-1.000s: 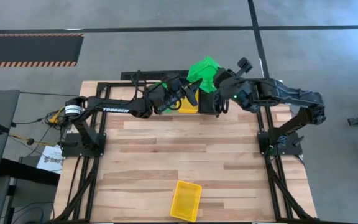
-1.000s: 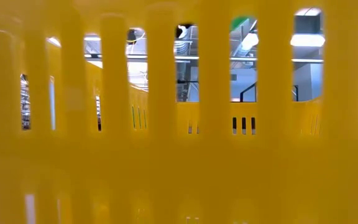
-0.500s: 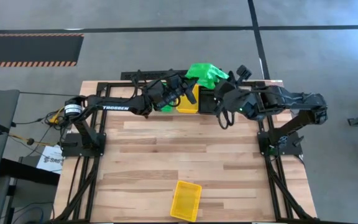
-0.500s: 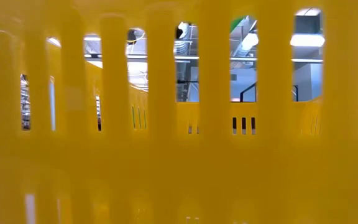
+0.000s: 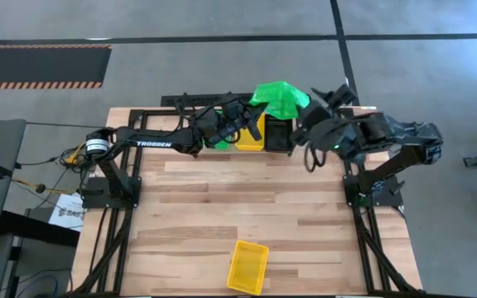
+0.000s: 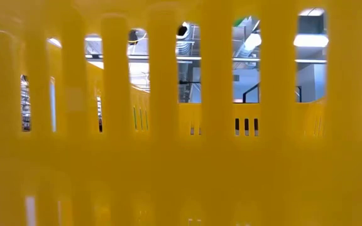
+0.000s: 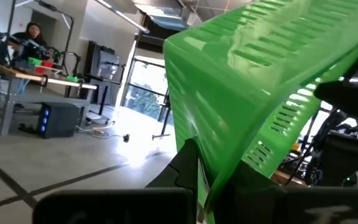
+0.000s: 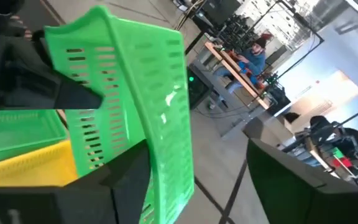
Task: Stack baskets on shelf by color
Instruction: Stack the green bin on the top of the other green bins on the shelf
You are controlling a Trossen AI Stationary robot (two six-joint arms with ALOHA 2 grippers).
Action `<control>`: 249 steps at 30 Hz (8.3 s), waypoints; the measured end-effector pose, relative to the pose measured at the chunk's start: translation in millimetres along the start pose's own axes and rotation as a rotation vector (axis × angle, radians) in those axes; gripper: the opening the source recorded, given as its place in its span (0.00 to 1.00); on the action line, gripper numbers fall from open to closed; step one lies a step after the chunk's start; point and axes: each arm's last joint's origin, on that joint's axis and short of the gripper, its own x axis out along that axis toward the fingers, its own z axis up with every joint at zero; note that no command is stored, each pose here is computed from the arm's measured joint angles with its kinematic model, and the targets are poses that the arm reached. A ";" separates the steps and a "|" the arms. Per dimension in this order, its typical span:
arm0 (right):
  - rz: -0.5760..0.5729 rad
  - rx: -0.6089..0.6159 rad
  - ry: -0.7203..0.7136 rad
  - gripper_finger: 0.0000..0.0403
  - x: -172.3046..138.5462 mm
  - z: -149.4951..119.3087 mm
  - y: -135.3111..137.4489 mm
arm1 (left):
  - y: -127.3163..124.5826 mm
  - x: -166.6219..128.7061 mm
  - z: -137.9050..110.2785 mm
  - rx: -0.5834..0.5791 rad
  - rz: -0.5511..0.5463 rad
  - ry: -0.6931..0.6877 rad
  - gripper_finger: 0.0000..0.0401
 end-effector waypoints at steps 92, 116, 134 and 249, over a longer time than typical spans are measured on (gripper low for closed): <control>0.374 0.192 0.717 0.01 49.1 -88.3 28.4 | 183.3 -4.3 40.6 -0.374 0.536 1.610 0.00; 0.395 0.168 0.702 0.01 46.2 -87.2 30.2 | 202.6 3.9 2.9 -0.369 0.634 1.691 0.00; 0.406 0.161 0.693 0.02 43.2 -86.4 31.7 | 211.2 5.8 -6.4 -0.212 0.614 1.726 0.05; 0.420 0.053 0.687 0.02 48.6 -90.3 20.8 | 7.4 -81.2 -116.4 0.717 0.398 2.056 0.00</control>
